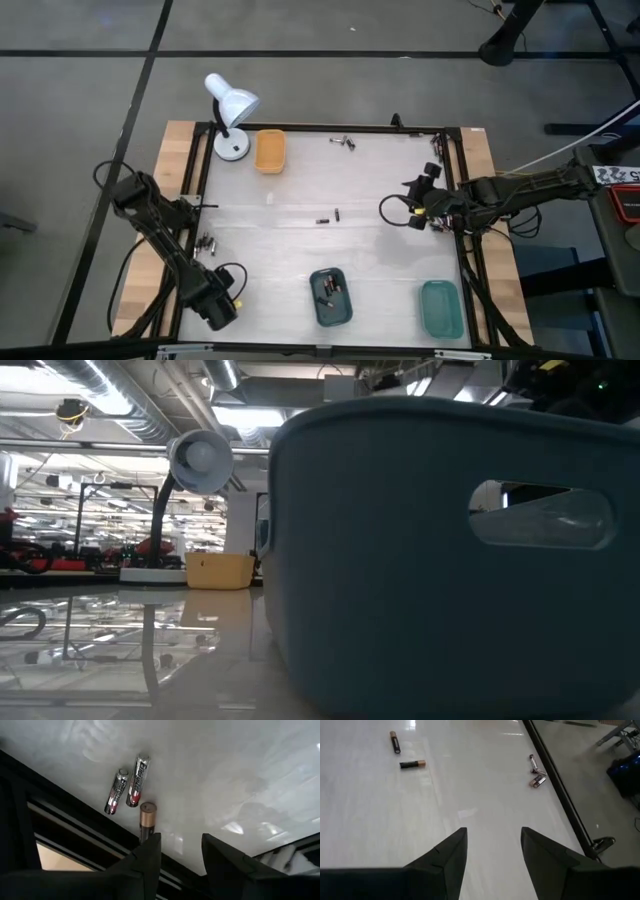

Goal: Sort batteries
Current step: Put the black battery into the blue bin

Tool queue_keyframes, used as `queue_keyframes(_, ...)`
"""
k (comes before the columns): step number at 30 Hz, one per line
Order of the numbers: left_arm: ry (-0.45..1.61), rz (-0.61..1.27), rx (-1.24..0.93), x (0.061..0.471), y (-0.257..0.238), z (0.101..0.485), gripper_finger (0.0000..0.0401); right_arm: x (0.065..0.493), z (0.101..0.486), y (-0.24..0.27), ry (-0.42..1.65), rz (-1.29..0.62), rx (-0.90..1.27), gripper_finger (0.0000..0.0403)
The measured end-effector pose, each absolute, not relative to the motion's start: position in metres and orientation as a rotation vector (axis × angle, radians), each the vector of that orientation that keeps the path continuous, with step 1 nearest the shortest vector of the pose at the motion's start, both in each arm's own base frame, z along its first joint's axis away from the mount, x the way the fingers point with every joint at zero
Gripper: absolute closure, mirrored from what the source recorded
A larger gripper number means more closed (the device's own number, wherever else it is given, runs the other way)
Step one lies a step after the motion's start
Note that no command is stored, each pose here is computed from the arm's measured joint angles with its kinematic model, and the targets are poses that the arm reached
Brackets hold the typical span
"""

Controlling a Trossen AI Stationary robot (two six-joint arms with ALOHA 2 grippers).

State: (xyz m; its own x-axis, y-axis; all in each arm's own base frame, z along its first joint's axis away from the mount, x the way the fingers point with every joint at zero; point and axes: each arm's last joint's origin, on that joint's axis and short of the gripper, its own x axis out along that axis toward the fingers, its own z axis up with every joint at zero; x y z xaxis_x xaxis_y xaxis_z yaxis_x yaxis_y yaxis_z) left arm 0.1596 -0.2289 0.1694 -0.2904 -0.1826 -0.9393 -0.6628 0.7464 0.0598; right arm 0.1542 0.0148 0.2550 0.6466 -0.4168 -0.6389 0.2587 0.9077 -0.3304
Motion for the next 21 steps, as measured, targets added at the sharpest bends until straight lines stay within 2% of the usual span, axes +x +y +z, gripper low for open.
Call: queue_keyframes(21, 1.921, 0.498, -0.621, 0.133, -0.222, 0.131, 0.0270, 0.156, 0.256, 0.016, 0.766, -0.359, -0.211, 0.0215)
